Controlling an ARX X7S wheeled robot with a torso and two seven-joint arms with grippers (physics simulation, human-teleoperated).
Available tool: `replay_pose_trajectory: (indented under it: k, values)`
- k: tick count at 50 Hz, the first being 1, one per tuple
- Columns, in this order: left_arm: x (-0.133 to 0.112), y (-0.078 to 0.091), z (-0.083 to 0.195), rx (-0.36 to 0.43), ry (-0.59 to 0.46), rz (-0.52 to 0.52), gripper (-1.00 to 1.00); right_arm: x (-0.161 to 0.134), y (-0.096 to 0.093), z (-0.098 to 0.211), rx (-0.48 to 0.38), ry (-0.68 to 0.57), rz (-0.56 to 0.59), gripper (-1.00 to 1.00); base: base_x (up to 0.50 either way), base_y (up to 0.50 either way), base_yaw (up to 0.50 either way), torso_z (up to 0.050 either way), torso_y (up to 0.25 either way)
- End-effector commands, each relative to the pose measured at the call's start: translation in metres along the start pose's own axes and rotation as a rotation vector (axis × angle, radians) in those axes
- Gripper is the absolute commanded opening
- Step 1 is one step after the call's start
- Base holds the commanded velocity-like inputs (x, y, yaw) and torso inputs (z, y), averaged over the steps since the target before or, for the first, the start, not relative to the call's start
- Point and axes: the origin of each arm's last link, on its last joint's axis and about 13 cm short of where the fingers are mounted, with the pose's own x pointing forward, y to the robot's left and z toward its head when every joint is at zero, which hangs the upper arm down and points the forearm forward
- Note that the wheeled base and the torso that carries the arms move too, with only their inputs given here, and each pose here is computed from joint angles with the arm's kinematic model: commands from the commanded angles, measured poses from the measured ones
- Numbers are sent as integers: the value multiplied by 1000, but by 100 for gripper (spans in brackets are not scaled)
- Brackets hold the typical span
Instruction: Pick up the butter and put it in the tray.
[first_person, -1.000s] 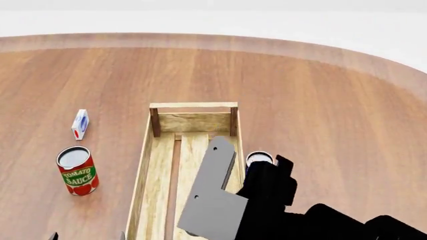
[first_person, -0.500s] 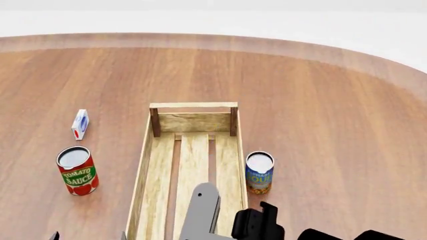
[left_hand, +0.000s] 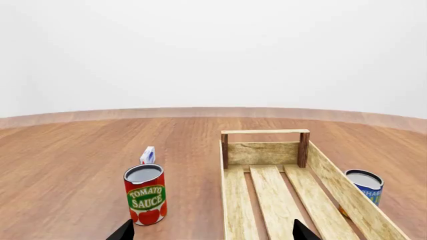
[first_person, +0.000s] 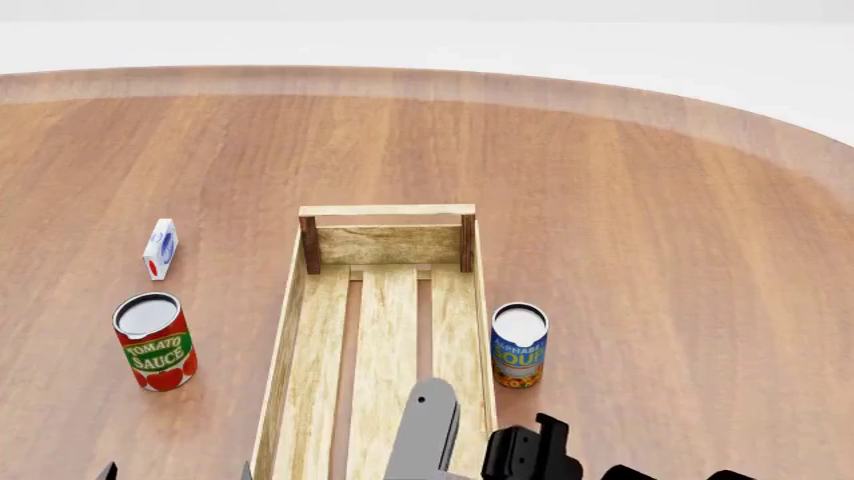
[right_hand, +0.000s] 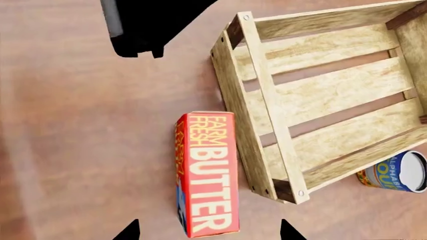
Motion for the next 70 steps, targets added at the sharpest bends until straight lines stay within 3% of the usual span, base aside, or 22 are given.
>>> replay_pose_trajectory:
  k: [1, 24, 70]
  values:
    - [-1, 1, 0, 0, -1, -3, 100, 16, -3, -10, 19, 1, 4, 100, 0, 0, 0, 0, 0]
    - [-3, 3, 2, -1, -5, 1, 100, 65, -10, -35, 88, -1, 53, 100, 0, 0, 0, 0, 0]
    - [-5, 6, 1, 8, 0, -12, 100, 82, -14, -58, 180, 33, 40, 100, 0, 0, 0, 0, 0]
